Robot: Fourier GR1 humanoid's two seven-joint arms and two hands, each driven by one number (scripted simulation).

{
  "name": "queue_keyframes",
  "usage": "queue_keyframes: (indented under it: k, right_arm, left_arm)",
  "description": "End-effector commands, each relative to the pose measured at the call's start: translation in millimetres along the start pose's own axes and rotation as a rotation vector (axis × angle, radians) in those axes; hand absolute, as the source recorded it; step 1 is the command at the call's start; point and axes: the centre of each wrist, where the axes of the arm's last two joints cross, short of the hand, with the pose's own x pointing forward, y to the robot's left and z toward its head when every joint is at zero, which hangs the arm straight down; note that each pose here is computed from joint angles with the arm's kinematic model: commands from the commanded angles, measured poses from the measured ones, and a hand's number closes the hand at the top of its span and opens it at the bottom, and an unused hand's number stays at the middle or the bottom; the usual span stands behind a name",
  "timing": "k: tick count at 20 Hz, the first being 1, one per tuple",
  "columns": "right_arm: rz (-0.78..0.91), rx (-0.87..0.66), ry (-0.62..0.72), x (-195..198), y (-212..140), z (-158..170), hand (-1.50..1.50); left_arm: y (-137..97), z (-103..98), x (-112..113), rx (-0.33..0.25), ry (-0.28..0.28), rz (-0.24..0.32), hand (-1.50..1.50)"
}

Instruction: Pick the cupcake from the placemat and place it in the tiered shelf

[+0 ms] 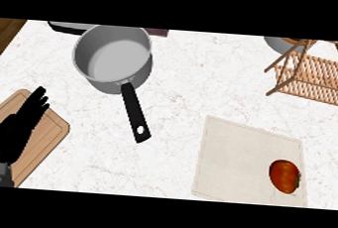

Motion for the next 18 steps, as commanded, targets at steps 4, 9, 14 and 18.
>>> queue_keyframes:
  k: [4, 9, 14, 18]
  right_arm:
    - [-0.102, -0.031, -0.027, 2, -3, -5, -1.50]
    - [-0.311, -0.001, 0.006, -5, -17, -1, -1.50]
    - [-0.468, 0.041, 0.018, -2, -23, -2, -1.50]
    - [-0.614, -0.002, 0.001, -22, -70, 21, -1.50]
  left_arm:
    - [7, 9, -4, 0.012, -0.013, 0.002, 0.00]
    - [3, -2, 3, -0.006, 0.005, -0.003, 0.00]
    - [4, -7, 9, 0.019, 0.002, 0.004, 0.00]
    - [-18, -2, -2, 0.012, -0.010, 0.002, 0.00]
